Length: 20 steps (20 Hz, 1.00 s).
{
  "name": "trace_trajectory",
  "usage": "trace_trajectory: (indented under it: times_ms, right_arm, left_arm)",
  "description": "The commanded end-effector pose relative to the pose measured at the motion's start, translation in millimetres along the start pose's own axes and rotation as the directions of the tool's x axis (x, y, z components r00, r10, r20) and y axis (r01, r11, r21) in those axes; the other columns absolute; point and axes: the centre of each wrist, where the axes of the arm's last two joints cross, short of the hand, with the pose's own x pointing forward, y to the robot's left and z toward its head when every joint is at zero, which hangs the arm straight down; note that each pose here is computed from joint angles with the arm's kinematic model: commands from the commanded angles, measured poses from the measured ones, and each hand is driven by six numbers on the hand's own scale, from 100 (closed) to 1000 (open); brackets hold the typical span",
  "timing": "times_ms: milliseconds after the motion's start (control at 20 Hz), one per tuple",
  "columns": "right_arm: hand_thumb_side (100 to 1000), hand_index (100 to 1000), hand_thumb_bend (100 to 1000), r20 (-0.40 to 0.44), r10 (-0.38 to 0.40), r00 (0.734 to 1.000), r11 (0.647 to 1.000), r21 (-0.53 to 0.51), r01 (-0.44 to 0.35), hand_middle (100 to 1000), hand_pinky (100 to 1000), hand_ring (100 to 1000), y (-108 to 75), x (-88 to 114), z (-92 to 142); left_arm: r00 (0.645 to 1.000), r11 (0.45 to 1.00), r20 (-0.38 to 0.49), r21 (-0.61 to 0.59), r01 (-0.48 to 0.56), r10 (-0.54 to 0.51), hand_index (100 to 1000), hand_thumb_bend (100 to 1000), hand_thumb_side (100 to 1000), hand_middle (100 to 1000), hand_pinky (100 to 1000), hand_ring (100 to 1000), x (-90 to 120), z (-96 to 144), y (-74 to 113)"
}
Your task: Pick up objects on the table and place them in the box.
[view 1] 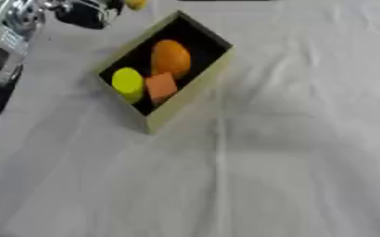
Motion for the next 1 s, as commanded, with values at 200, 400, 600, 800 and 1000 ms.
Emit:
trace_trajectory:
  times_ms: [200,400,600,800,1000]
  right_arm:
    - [379,808,100,0.030,0.010,1.000,1.000,0.015,-0.011,662,927,812,-8.7,4,-10]
    - [382,808,100,0.028,0.005,1.000,1.000,0.016,-0.006,661,929,812,-8.8,4,-11]
    - [382,808,100,0.029,0.000,1.000,1.000,0.022,0.000,661,929,812,-7.8,4,-11]
    - [383,808,100,0.027,-0.002,1.000,1.000,0.021,0.002,660,931,812,-7.5,4,-10]
    - [385,807,100,0.024,-0.004,1.000,1.000,0.022,0.003,660,931,812,-7.3,4,-10]
  left_arm:
    - [0.996,0.999,0.081,0.006,-0.038,0.037,589,125,100,481,628,557,22,-18,1.3]
    - [0.991,0.998,0.121,-0.020,-0.051,0.054,589,123,104,481,625,556,38,-23,-11.1]
    - [0.991,0.998,0.127,-0.055,-0.032,0.039,593,147,100,489,628,559,52,-28,-31.6]
    - [0.997,0.995,0.079,-0.097,-0.010,0.018,598,163,100,493,604,553,52,-27,-56.8]
    - [0.999,0.991,0.039,-0.131,-0.001,0.006,614,189,100,505,615,563,44,-24,-73.9]
